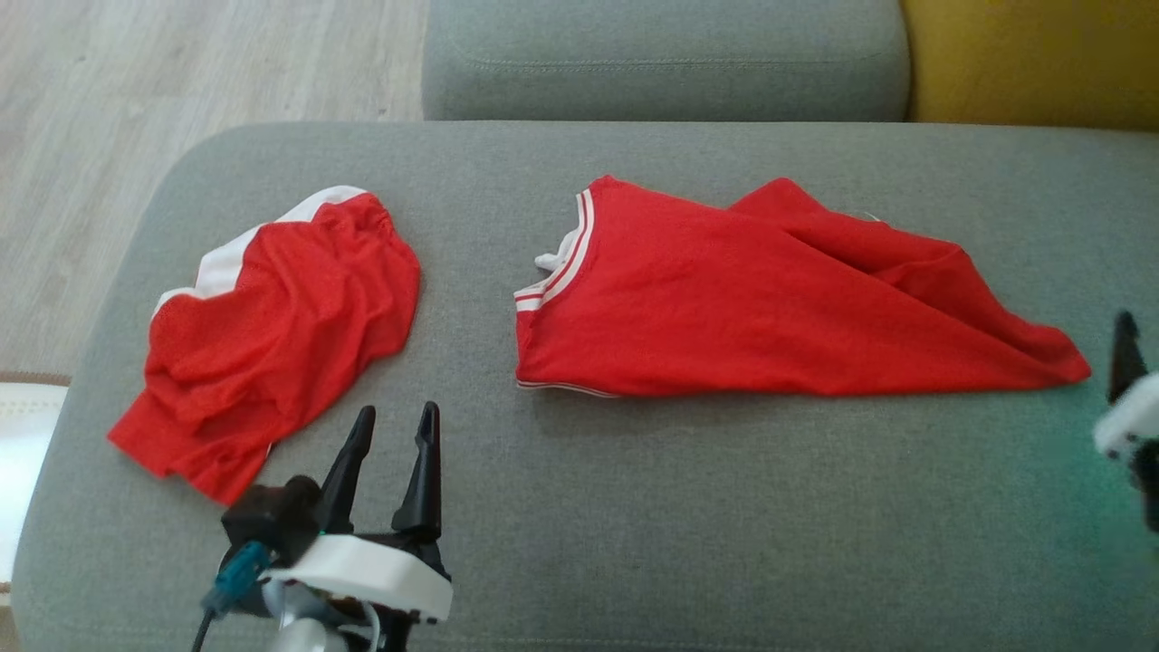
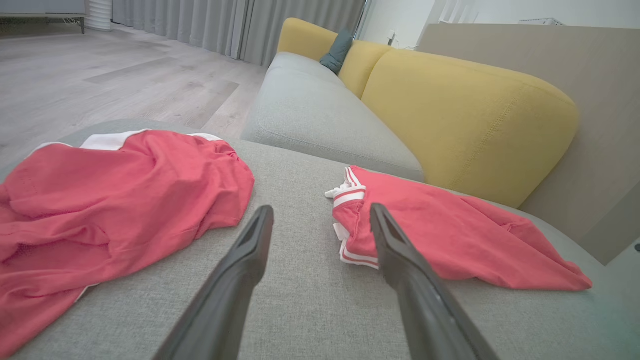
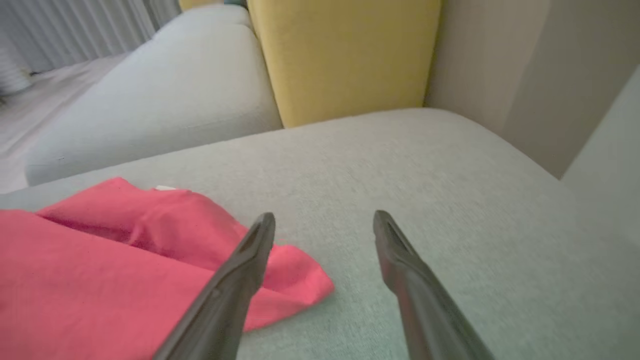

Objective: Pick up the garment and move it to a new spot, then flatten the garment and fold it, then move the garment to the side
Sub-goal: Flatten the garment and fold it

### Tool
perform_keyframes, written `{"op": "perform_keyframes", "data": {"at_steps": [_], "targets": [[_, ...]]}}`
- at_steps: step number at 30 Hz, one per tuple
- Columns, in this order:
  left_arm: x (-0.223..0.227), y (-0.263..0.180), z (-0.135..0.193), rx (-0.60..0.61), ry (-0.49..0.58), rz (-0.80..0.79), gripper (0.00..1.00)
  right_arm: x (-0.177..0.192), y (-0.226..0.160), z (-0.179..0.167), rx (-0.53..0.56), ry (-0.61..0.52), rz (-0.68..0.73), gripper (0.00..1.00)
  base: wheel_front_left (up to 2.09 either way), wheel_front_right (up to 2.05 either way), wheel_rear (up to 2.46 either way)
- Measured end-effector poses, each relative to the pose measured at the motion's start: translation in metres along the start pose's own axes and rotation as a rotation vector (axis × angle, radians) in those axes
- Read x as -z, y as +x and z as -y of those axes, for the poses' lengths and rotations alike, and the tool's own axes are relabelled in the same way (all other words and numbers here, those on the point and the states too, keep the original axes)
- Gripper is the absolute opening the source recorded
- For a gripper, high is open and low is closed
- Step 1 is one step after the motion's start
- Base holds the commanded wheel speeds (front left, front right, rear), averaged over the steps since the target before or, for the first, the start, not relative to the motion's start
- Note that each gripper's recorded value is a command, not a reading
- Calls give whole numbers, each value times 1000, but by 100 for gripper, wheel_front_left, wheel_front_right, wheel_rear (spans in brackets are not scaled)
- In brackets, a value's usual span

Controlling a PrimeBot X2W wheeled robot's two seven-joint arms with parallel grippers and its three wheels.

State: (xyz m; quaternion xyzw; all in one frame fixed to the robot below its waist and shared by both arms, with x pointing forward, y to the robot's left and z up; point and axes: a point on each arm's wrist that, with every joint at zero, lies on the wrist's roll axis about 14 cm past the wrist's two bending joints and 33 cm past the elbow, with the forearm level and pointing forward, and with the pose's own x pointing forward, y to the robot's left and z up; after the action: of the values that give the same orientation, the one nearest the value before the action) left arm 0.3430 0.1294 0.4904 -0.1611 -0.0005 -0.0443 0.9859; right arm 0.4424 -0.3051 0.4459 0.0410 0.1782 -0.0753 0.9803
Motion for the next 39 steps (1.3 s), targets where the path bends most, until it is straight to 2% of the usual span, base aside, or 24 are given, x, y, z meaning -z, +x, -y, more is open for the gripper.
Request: {"op": "perform_keyframes", "data": {"at_steps": [3, 4, 8, 12, 18, 25, 33, 39], "targets": [[-1, 1, 3, 10, 1, 4, 100, -20, 2, -24, -45, -2, 85, 100, 0, 0, 0], [-3, 2, 5, 18, 1, 10, 100, -40, 2, -50, -104, -1, 163, 100, 0, 0, 0], [-14, 3, 10, 33, -2, 43, 100, -74, -12, -109, -243, 25, 314, 100, 0, 0, 0], [-26, 5, 13, 39, -22, 82, 100, -70, -38, -142, -330, 22, 384, 100, 0, 0, 0], [-28, 5, 14, 39, -23, 87, 100, -6, -68, -165, -375, 37, 285, 100, 0, 0, 0], [-20, 2, 9, 20, -24, 63, 100, -19, -58, -173, -379, -16, 268, 100, 0, 0, 0], [-12, 10, -7, -23, -19, 33, 100, -52, -2, -202, -401, -94, 181, 100, 0, 0, 0], [-7, 20, -22, -68, -25, 15, 100, -55, 61, -206, -369, -137, 15, 100, 0, 0, 0]]}}
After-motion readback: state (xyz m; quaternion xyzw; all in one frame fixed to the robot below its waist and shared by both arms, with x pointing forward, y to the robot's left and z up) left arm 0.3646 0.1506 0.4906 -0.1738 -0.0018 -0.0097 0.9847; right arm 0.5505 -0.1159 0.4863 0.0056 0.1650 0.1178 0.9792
